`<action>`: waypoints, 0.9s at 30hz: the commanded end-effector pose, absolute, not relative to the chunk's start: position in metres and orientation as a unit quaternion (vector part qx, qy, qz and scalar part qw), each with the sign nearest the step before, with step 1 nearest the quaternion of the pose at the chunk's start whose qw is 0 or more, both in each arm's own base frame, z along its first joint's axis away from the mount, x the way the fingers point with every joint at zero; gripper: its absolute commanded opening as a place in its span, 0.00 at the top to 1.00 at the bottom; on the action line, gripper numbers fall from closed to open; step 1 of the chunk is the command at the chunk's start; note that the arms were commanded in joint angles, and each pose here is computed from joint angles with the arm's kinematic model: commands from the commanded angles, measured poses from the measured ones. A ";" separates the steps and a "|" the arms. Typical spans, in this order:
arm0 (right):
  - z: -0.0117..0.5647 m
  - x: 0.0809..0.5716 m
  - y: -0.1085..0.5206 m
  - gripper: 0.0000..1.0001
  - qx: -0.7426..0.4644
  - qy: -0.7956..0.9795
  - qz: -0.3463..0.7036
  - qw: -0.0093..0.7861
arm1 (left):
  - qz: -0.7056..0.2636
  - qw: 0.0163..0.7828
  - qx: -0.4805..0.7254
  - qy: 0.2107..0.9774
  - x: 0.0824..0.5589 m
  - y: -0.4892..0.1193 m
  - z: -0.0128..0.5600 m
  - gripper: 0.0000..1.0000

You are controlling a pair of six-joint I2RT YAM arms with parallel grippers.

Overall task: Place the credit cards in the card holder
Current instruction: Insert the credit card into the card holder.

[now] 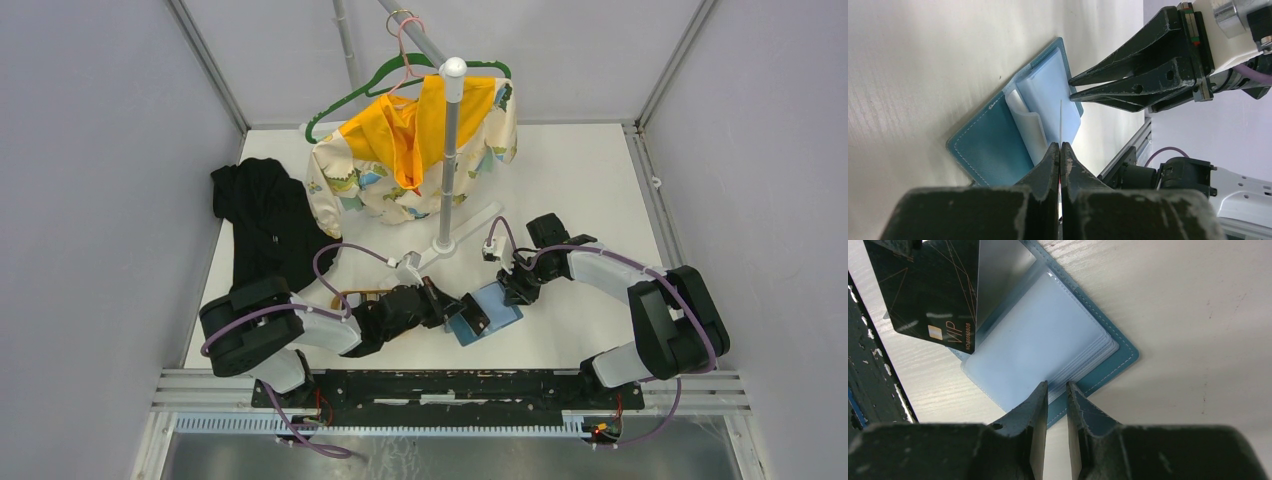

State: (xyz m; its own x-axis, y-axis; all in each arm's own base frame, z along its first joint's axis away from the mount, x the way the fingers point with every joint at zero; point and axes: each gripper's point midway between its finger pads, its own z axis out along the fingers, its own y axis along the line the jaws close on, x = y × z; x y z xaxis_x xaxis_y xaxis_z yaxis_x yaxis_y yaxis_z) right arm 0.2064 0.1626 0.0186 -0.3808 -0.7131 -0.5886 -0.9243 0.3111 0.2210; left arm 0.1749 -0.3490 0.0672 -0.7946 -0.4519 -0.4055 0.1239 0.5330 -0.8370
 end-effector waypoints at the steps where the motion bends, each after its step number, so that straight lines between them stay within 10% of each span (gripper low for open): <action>1: 0.020 0.211 0.162 0.75 -0.526 0.786 0.260 0.196 | -0.500 0.305 -0.134 0.800 0.179 -0.352 0.081 0.98; 27: 0.021 0.211 0.163 0.75 -0.526 0.784 0.264 0.199 | -0.479 0.282 -0.167 0.814 0.179 -0.348 0.053 0.98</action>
State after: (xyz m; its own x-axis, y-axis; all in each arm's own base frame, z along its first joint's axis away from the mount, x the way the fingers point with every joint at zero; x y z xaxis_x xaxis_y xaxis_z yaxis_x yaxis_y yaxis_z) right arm 0.2064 0.1626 0.0186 -0.3808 -0.7131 -0.5886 -0.9243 0.3111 0.2210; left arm 0.1757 -0.3448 0.0519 -0.7956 -0.4990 -0.3435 0.0387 0.5240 -0.8508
